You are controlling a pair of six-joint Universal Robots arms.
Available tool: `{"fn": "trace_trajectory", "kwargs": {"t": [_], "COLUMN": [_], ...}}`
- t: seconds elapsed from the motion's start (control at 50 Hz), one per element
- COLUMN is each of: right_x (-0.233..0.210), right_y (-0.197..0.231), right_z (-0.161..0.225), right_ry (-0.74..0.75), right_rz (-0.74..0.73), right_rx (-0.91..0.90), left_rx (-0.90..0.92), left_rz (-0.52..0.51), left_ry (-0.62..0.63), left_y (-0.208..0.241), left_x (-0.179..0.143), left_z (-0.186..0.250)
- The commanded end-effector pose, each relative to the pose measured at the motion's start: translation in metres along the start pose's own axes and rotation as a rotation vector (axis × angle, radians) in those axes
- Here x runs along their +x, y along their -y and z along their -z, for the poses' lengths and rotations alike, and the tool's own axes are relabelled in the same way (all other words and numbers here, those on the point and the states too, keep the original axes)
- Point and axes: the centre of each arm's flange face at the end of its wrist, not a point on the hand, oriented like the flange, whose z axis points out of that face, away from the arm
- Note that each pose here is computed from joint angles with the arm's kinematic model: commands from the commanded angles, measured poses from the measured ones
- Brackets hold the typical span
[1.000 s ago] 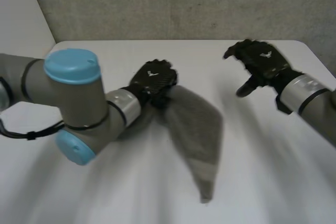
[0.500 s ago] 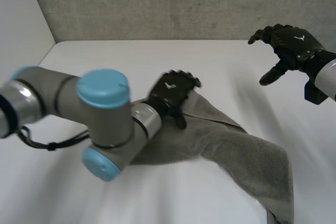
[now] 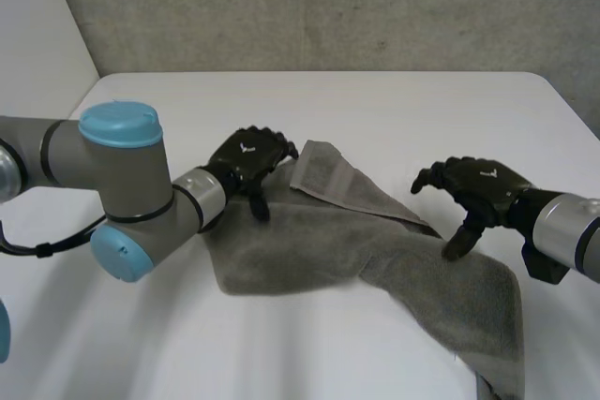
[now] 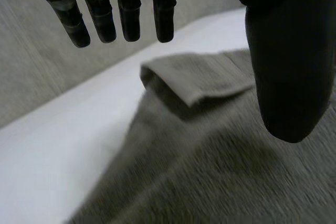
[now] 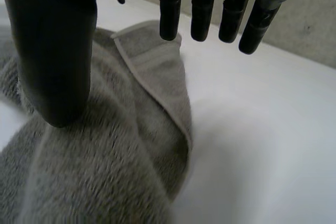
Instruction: Fold the towel.
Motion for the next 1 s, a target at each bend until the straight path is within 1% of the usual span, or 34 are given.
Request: {"fn": "trace_trajectory", "kwargs": {"t": [0.02,0.06,0.12,0.24,0.44,0.52,0.64,0.8,1.0], "right_x": [-0.002,-0.007,-0.016,-0.031,-0.034,-0.037,-0.036,-0.036,-0.048], "right_y": [-0.021,-0.026,-0.032,-0.037,-0.042,-0.030,-0.017,-0.001,0.003], "right_z": [-0.007,-0.004,0.003,0.017,0.021,0.027,0.028,0.023,0.013], "right_ry": [0.018,0.033,0.062,0.117,0.145,0.143,0.153,0.147,0.205], "right_rz": [-0.039,-0.038,-0.021,0.057,0.079,0.101,0.118,0.171,0.208], "right_rx": [-0.071,-0.084,-0.096,-0.092,-0.094,-0.062,-0.040,0.002,0.023], "left_rx": [-0.055,-0.059,-0.061,-0.062,-0.069,-0.114,-0.182,-0.233,-0.169], "left_rz": [-0.038,-0.061,-0.063,-0.063,-0.069,-0.060,-0.037,-0.088,-0.107], "left_ry": [-0.008,-0.008,-0.006,-0.009,-0.045,-0.067,-0.073,-0.066,-0.028], "left_y": [-0.011,-0.013,-0.013,-0.012,-0.014,-0.025,-0.037,-0.039,-0.010], "left_x": [0.004,0.004,0.003,0.004,0.017,0.026,0.025,0.018,0.009], "left_z": [0.002,0.002,0.003,0.005,0.006,0.013,0.022,0.031,0.044]}}
